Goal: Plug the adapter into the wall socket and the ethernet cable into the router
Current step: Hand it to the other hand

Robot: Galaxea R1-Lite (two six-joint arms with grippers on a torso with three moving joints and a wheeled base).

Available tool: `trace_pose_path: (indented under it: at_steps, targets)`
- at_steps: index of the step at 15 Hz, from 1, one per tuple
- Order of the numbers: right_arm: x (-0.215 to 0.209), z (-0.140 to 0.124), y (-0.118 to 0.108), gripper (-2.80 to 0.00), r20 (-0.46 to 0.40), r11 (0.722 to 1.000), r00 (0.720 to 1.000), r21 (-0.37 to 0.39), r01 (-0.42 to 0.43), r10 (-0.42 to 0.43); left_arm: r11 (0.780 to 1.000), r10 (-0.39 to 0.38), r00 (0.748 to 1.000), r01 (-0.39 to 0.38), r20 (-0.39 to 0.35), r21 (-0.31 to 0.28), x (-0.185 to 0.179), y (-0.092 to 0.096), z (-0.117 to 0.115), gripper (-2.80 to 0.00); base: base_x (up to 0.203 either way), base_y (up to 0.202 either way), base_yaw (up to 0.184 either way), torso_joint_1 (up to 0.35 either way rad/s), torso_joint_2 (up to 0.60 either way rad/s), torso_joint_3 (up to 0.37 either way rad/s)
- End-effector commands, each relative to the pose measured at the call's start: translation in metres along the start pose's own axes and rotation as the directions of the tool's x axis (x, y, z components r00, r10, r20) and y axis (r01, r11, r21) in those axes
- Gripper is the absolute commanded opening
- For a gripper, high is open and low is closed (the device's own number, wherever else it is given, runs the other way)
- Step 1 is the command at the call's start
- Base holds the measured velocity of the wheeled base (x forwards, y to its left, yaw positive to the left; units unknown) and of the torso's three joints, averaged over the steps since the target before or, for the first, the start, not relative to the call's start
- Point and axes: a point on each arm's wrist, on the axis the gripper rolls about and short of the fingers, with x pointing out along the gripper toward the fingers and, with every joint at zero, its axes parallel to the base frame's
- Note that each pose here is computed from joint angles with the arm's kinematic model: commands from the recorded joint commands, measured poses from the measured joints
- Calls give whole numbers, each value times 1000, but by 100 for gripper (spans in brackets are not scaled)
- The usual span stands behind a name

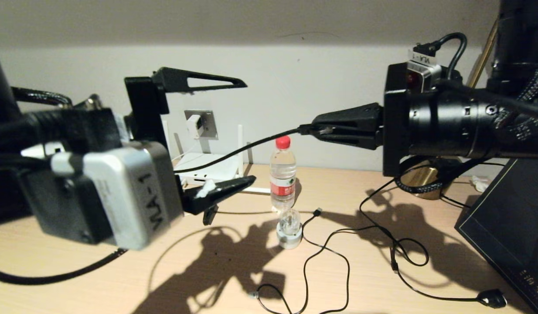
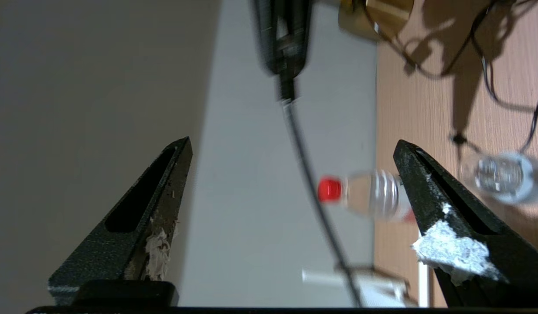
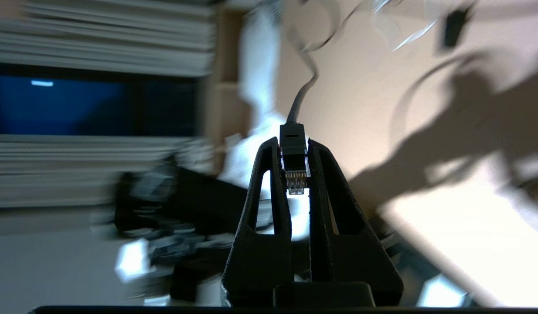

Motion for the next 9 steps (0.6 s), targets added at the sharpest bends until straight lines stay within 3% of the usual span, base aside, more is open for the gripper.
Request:
trace_pose_path:
  at_steps: [1,4,6,9]
  targets:
    - [-20,8,8,-280,-41,991,997,120,-63,68,1000,-24,999,24,45,19,11,-12,6,0,0,0,0,0,0,0]
    - [-6,14,4,-280,-104,985,991,164,-63,80,999,-28,997,25,71,41,6,-23,9,0,0,0,0,0,0,0]
    - [5,20,6,-280,-153,966,983,251,-64,105,999,-7,987,-2,162,52,7,-25,8,0,0,0,0,0,0,0]
    - [7,19,6,-280,-218,962,967,265,-70,131,997,20,976,-35,218,65,22,-23,-7,0,0,0,0,0,0,0]
